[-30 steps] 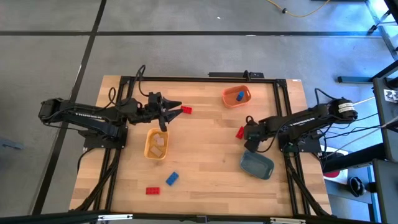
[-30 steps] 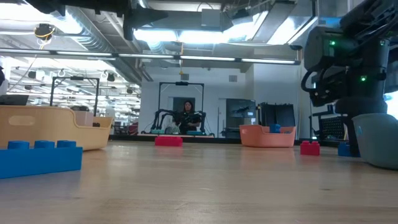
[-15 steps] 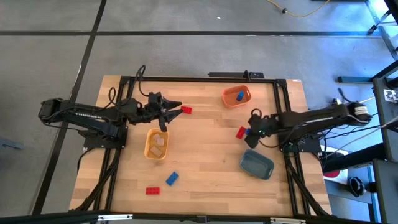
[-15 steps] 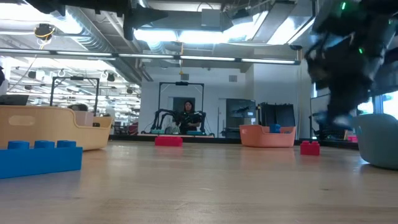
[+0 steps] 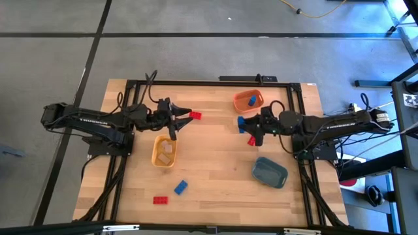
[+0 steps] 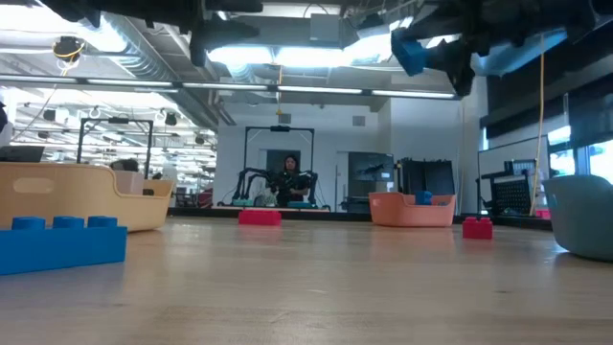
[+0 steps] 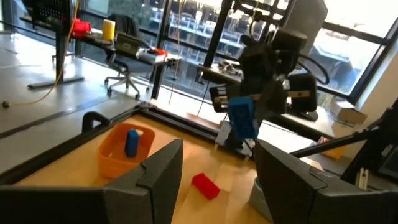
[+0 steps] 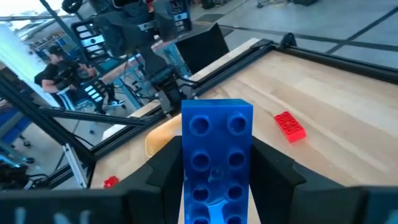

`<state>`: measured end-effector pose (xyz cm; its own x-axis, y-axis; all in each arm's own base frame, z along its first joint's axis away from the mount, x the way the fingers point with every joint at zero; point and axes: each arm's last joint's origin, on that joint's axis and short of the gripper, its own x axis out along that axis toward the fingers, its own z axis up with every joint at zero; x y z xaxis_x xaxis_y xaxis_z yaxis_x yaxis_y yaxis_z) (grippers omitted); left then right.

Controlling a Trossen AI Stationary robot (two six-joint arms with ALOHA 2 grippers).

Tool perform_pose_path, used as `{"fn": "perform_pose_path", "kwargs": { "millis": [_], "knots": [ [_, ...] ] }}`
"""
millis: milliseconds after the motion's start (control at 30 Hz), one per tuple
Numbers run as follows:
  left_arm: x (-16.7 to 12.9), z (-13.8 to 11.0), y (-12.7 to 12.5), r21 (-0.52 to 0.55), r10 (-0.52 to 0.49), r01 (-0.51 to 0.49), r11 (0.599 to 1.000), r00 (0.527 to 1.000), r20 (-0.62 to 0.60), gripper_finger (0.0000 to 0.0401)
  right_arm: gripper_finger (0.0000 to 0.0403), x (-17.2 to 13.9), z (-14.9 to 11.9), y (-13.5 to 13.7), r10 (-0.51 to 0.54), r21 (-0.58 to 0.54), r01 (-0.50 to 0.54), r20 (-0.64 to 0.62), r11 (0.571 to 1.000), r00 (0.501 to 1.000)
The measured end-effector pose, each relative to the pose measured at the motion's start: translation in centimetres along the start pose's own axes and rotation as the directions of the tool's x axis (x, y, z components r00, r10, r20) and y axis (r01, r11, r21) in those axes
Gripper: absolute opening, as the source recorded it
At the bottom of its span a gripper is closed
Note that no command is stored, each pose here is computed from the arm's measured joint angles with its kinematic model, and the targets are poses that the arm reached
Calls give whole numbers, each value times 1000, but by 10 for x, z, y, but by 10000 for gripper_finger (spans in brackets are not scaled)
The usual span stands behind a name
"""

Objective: Sort & place blocks by color
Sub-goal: Put the top blue game piece into the orange bin

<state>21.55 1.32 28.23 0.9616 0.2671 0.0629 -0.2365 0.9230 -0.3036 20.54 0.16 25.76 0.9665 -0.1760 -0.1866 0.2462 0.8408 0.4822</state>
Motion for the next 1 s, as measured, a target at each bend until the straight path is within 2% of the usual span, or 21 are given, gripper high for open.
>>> {"fn": "perform_pose_path", "kwargs": {
  "millis": [267,333,433,500,633,800,900,1000],
  "knots": [
    [0,0,0,-2,0,0,1000,1000,-1,191,142,2,6,2,34,11,-34,-1,999,999],
    [0,0,0,-10,0,0,1000,1000,-1,191,142,5,18,6,-21,-18,21,-13,1000,1000],
    [0,0,0,-11,0,0,1000,1000,-1,191,142,16,40,4,-205,-85,198,-88,977,975],
    [0,0,0,-11,0,0,1000,1000,-2,191,142,25,50,-8,-364,-135,345,-158,929,918],
    [0,0,0,-10,0,-1,1000,1000,-2,191,142,41,69,-42,-559,-198,523,-256,829,789],
    [0,0,0,-10,1,-1,1000,1000,-2,191,142,56,70,-92,-662,-211,632,-336,746,670],
    [0,0,0,-11,1,-1,1000,1000,-2,191,142,61,63,-118,-708,-217,690,-402,690,581],
    [0,0,0,-10,1,-1,1000,1000,-2,191,142,66,59,-136,-723,-209,719,-429,662,541]
  ]
}}
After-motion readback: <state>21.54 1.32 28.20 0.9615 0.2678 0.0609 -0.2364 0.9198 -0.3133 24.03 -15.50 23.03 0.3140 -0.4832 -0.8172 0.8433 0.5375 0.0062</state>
